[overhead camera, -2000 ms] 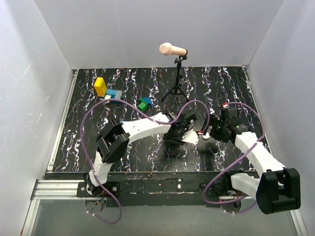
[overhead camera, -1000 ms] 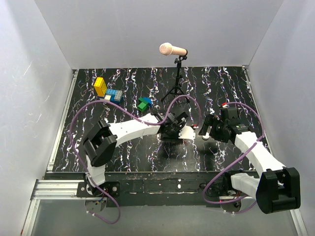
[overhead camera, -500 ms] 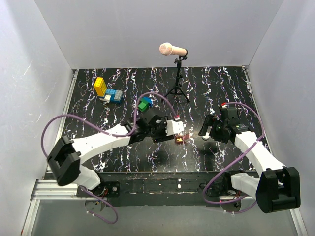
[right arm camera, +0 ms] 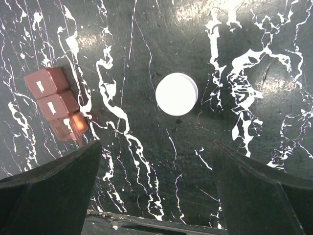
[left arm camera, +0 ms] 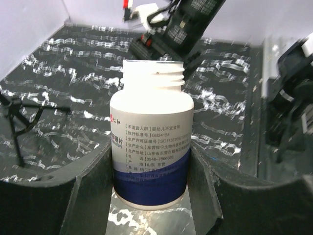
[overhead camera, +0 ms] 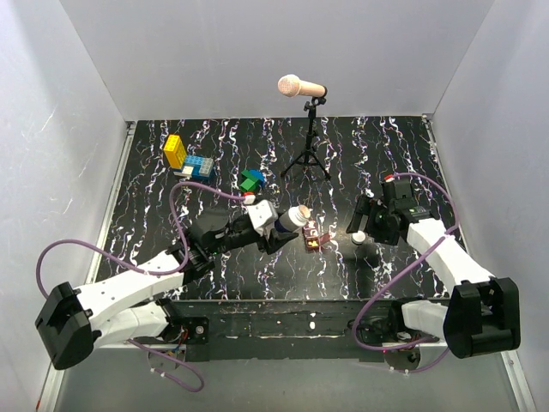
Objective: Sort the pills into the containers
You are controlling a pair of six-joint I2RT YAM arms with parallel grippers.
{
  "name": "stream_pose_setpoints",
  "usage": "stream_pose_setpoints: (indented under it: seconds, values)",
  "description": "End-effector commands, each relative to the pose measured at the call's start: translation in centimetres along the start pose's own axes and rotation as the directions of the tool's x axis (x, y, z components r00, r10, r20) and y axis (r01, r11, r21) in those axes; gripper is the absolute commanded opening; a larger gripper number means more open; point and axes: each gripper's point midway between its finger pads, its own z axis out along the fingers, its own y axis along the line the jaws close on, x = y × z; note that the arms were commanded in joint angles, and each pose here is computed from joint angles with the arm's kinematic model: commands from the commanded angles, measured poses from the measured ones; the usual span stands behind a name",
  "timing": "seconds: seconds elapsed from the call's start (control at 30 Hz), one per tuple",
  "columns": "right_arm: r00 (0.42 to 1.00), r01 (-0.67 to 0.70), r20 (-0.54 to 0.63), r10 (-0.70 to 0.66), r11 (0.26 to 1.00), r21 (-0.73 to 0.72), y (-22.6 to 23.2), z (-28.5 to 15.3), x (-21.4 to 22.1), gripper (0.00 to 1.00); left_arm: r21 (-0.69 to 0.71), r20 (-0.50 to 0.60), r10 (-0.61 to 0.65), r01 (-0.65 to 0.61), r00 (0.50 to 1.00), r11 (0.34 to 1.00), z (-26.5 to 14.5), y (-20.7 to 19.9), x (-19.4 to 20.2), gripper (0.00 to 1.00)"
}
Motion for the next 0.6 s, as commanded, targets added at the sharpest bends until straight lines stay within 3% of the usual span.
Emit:
stream_pose_setpoints:
  seconds: [0.0,0.27,0.43,0.57]
  values:
    - [1.000,0.009,0.024,-0.010,1.000,0.016,0.4,-0.6,-1.9,0.98,0.073,0.306,-0.096,0.077,0.947,0.994,-1.6,-1.3,-6.8,0.00]
    - [1.000,0.025,-0.011,-0.025,0.997,0.068,0.2,-0.3,-2.5,0.98,0.122,0.492,-0.223,0.187,0.842,0.975,-3.8,-1.3,-9.3,0.00]
    - [0.998,0.036,-0.058,-0.028,0.989,0.146,-0.6,0.6,-2.7,0.96,0.131,0.459,-0.215,0.174,0.862,0.976,-3.3,-1.4,-9.2,0.00]
    - [0.991,0.044,-0.133,-0.023,0.987,0.154,-0.6,1.7,-2.0,0.85,0.133,0.445,-0.202,0.159,0.872,0.978,-3.1,-1.4,-9.4,0.00]
